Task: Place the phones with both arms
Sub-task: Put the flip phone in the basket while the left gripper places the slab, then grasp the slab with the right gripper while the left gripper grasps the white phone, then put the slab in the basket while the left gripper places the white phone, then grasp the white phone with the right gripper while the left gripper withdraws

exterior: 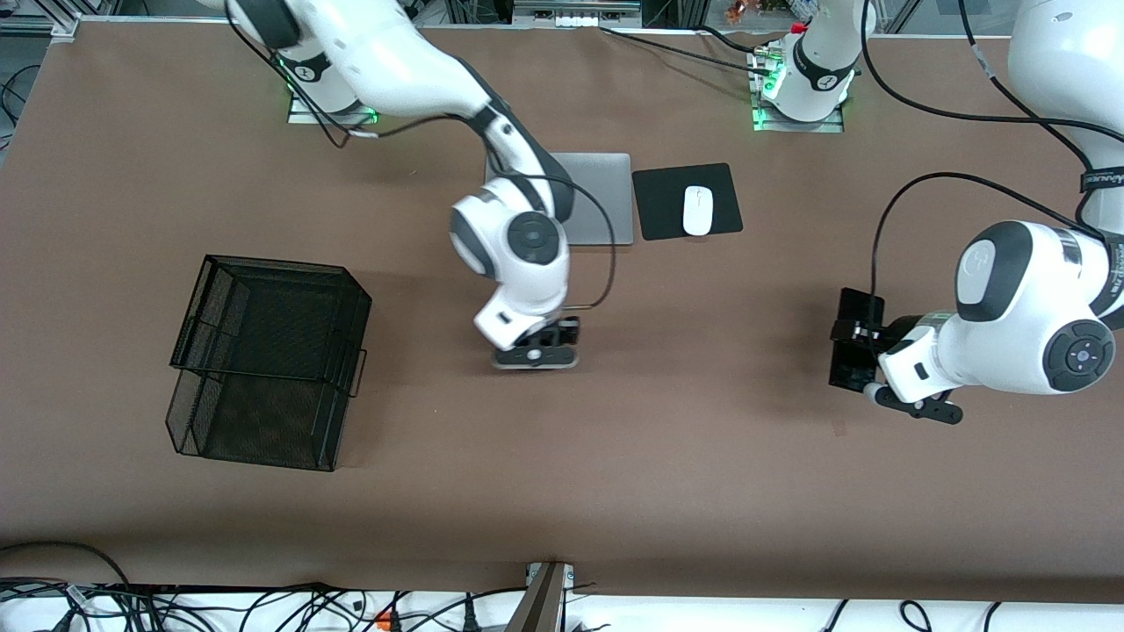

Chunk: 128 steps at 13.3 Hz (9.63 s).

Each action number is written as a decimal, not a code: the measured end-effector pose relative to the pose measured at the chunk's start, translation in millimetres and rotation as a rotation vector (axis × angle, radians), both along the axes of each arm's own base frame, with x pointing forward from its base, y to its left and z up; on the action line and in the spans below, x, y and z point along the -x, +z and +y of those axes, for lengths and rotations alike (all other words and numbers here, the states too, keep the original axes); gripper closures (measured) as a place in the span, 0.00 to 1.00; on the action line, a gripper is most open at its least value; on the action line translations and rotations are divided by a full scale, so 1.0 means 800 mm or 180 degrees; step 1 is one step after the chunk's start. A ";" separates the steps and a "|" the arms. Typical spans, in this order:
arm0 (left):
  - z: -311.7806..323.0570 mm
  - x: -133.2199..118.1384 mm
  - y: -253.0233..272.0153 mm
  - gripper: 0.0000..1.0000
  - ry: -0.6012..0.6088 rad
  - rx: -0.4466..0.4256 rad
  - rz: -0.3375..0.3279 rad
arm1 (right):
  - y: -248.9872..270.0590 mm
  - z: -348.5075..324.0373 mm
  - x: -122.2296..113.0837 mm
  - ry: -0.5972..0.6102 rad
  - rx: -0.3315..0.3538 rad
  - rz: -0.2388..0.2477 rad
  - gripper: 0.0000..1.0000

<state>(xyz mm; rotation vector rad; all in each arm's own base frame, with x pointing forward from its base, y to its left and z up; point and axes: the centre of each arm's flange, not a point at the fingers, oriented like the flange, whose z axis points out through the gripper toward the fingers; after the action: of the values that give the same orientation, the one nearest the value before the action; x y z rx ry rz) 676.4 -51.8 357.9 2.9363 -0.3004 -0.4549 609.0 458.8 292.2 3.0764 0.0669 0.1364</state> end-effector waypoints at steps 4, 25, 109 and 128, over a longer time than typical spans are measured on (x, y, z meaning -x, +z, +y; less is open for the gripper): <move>-0.136 0.015 0.004 0.22 0.0026 0.0099 0.0048 | 0.138 -0.190 -0.042 0.0002 0.0064 0.0381 0.20; -0.240 0.082 -0.017 0.00 0.0518 -0.2657 -0.0199 | 0.137 -0.558 -0.030 -0.0063 0.0058 0.0462 0.00; 0.035 0.063 0.257 0.00 0.0561 -0.0538 -0.1039 | 0.039 0.013 0.059 -0.1590 -0.0552 0.0157 0.00; 0.033 0.129 0.291 0.00 0.0549 -0.0619 -0.1158 | -0.154 0.075 0.057 -0.1976 -0.0582 -0.0198 0.09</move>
<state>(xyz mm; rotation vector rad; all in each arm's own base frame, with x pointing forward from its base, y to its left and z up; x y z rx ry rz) 572.9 -25.4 590.4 3.1884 -0.0422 0.0821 563.2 518.5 169.0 3.0891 -0.9352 0.2106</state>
